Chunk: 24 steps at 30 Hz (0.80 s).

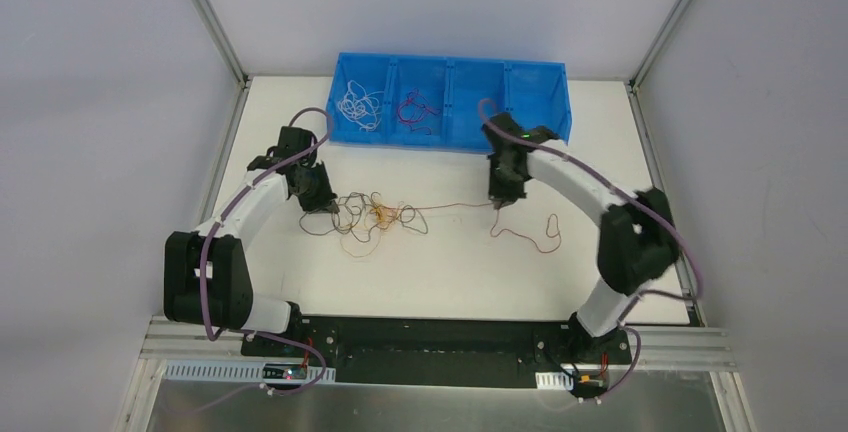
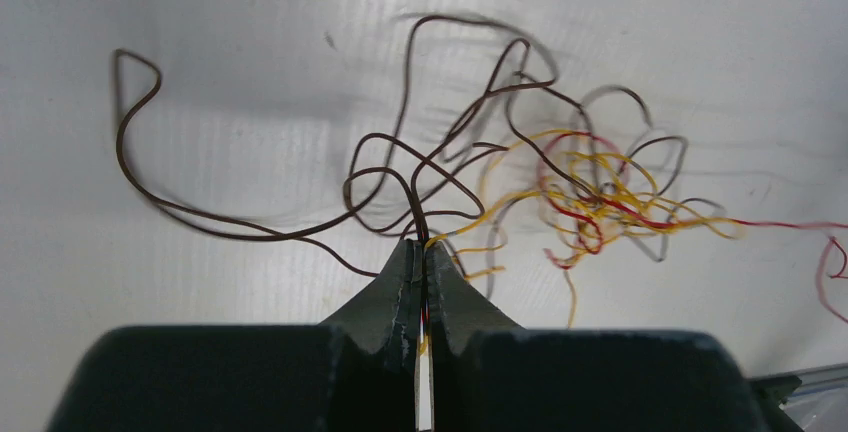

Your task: Untangle the cables

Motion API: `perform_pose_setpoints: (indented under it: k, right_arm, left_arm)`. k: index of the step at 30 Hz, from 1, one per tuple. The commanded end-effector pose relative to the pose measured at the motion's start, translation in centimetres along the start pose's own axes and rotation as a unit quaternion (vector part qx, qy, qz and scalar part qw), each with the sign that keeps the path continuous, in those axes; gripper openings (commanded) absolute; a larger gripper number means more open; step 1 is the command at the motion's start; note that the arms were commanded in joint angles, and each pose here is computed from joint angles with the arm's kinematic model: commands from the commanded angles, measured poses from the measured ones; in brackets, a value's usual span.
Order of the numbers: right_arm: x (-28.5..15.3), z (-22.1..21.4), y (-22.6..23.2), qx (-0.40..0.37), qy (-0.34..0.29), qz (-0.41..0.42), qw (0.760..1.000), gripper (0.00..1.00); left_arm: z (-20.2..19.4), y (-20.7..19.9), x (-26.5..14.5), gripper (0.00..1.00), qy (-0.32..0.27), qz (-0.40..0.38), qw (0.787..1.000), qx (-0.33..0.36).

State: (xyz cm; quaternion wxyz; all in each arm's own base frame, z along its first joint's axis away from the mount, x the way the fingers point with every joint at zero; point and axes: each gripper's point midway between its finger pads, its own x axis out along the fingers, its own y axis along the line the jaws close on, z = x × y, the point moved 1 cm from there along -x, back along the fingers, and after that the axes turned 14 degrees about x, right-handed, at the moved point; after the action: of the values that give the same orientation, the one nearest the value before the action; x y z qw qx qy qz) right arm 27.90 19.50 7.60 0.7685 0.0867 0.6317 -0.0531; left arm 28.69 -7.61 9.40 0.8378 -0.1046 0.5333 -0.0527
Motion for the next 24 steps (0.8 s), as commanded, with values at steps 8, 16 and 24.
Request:
perform_pose_setpoints:
  k: [8, 16, 24]
  right_arm:
    - [-12.9, 5.9, -16.9, 0.274, -0.219, 0.015, 0.936, 0.0]
    - [-15.1, 6.7, -19.1, 0.301, -0.251, 0.008, 0.92, 0.0]
    - [-17.8, 7.3, -24.3, 0.383, -0.304, -0.016, 0.872, 0.0]
  left_arm:
    - [-1.0, 4.6, 0.0, 0.0, 0.004, 0.08, 0.994, -0.069]
    - [-0.9, 5.6, 0.0, 0.0, 0.006, 0.1, 0.993, -0.067]
    - [-1.3, 9.2, -0.5, 0.0, 0.006, 0.123, 0.985, -0.123]
